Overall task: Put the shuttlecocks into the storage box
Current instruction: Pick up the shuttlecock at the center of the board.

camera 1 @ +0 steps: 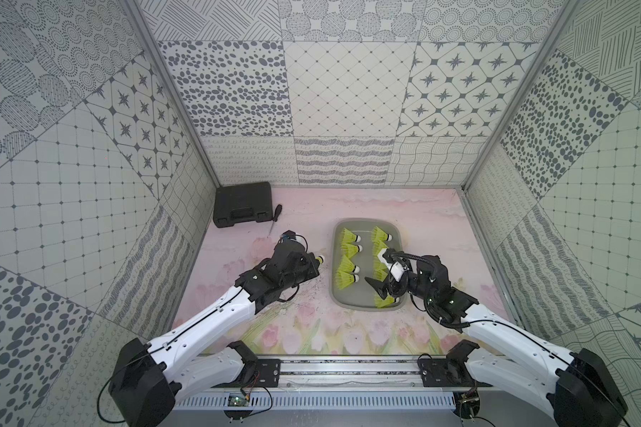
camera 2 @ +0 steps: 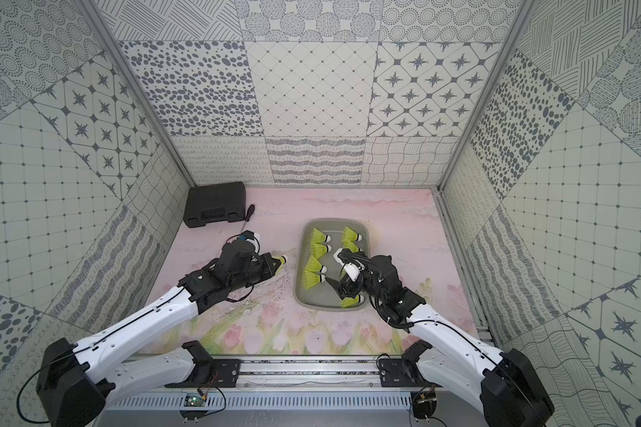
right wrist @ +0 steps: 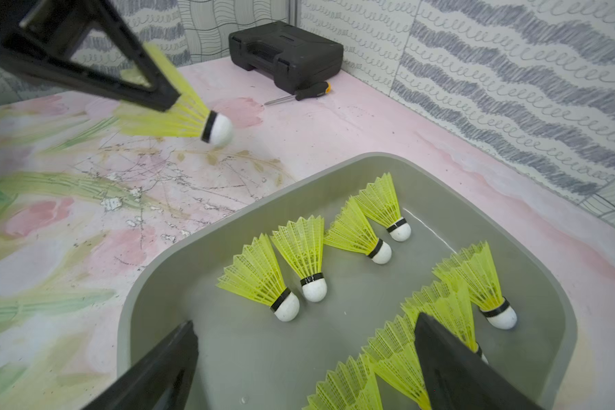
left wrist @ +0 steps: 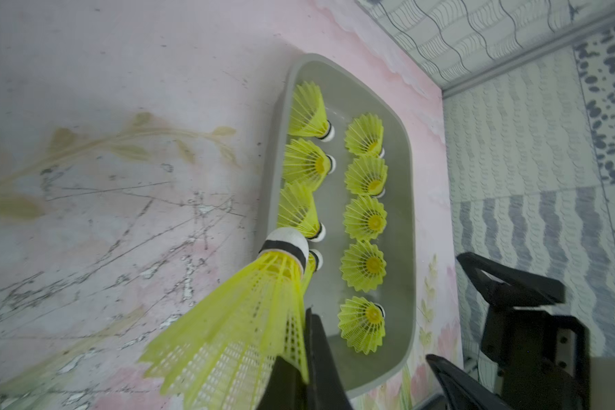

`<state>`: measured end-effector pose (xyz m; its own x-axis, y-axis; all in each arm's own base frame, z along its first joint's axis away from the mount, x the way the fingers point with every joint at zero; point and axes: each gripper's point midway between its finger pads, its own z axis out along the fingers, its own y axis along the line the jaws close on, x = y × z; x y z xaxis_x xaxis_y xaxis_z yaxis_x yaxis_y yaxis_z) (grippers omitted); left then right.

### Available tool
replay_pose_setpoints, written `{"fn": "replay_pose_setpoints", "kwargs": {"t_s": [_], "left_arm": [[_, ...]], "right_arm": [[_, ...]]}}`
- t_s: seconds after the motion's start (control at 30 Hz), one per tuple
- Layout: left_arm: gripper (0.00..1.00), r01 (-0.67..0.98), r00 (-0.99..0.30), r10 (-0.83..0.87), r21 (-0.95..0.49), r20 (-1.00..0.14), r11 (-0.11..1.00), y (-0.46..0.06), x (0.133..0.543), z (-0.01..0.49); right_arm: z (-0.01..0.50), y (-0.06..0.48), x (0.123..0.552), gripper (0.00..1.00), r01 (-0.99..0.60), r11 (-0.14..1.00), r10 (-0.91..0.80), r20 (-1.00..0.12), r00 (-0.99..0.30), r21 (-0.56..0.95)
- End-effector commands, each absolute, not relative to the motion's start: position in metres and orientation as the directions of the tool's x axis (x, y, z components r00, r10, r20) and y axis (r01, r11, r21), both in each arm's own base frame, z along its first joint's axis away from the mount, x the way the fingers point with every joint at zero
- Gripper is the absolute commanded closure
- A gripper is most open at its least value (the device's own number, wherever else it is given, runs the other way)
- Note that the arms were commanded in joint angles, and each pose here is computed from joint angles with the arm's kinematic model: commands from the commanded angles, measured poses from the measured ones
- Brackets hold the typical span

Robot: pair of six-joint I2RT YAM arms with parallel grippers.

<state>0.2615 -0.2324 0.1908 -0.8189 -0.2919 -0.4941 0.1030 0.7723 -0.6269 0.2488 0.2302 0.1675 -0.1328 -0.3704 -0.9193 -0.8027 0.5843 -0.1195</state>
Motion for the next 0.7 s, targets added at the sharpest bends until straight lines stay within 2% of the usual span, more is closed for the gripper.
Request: {"fn": "replay_pose_setpoints", "kwargs": {"t_s": [0.0, 0.2, 0.4, 0.57, 0.67], "left_arm": [[1.00, 0.583, -0.781, 0.142, -0.628, -0.608, 0.515, -0.301, 0.231, 0.233], [1.00, 0.631, -0.776, 0.300, -0.687, -0.555, 0.360, -0.330, 0.218, 0.244], [1.00, 0.621, -0.777, 0.378, -0.711, -0.504, 0.329, -0.334, 0.210, 0.239], [1.00, 0.622, -0.770, 0.416, -0.717, -0.484, 0.315, -0.333, 0.204, 0.237], [1.00, 0.622, -0.768, 0.432, -0.709, -0.472, 0.332, -0.330, 0.204, 0.234]], "right_arm": [[0.185, 0.249, 0.243, 0.02, -0.851, 0.486, -0.372, -0.928, 0.007, -0.201], [0.185, 0.262, 0.241, 0.07, -0.874, 0.420, -0.420, -0.906, 0.053, -0.246], [0.180, 0.260, 0.248, 0.11, -0.855, 0.442, -0.454, -0.890, 0.047, -0.271], [0.179, 0.257, 0.252, 0.19, -0.842, 0.459, -0.466, -0.884, 0.043, -0.283], [0.192, 0.259, 0.255, 0.21, -0.832, 0.467, -0.455, -0.888, 0.062, -0.298]]}}
